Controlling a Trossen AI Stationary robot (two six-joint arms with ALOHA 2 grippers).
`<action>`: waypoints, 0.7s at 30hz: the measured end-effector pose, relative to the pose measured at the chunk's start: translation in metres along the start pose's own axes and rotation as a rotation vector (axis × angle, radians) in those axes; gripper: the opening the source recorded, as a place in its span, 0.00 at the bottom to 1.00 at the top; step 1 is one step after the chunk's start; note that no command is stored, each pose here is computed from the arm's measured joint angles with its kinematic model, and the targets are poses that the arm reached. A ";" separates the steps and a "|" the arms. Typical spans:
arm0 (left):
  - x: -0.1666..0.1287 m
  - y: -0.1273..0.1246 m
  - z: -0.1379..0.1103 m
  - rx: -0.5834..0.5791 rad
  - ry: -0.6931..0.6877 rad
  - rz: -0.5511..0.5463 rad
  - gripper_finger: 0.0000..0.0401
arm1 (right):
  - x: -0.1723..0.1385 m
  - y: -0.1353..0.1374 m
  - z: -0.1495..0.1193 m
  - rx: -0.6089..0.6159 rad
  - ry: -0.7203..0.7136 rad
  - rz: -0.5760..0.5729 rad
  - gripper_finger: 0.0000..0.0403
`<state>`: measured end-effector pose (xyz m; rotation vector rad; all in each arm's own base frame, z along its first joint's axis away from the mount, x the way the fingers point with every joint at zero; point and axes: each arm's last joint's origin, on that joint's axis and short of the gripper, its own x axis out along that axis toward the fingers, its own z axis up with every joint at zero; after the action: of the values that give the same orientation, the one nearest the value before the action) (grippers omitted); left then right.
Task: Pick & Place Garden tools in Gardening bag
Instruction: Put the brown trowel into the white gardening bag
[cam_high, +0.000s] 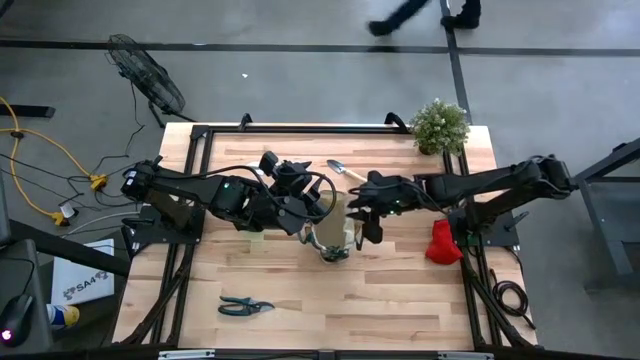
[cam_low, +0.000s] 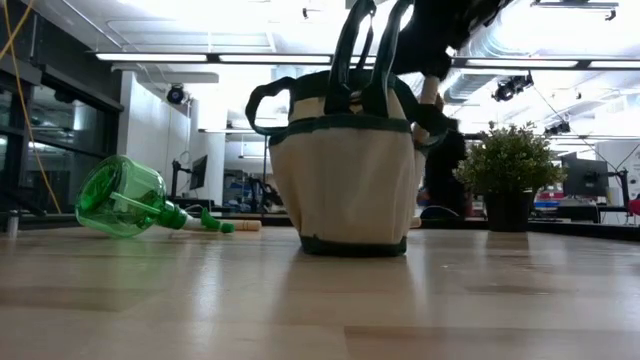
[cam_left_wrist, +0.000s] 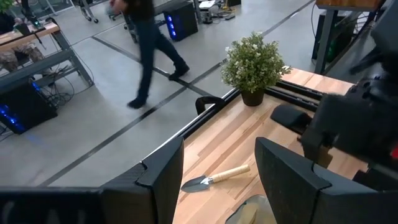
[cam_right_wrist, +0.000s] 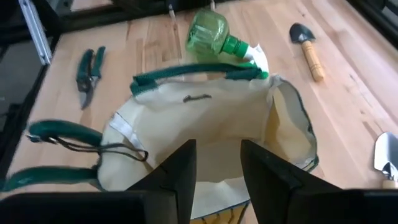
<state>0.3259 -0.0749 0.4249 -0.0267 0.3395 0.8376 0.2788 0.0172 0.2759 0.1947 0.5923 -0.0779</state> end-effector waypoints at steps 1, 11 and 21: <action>0.000 0.000 0.000 0.000 0.000 0.000 0.48 | -0.003 0.000 0.001 0.007 -0.011 -0.001 0.29; 0.000 0.001 -0.001 -0.012 0.005 0.004 0.48 | -0.043 -0.003 0.003 0.051 -0.035 -0.023 0.22; 0.000 0.006 -0.009 -0.084 0.051 0.039 0.48 | -0.077 -0.011 -0.017 0.074 0.131 -0.092 0.01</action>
<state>0.3188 -0.0726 0.4170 -0.1199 0.3538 0.8909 0.2047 0.0116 0.3034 0.2455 0.7292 -0.1776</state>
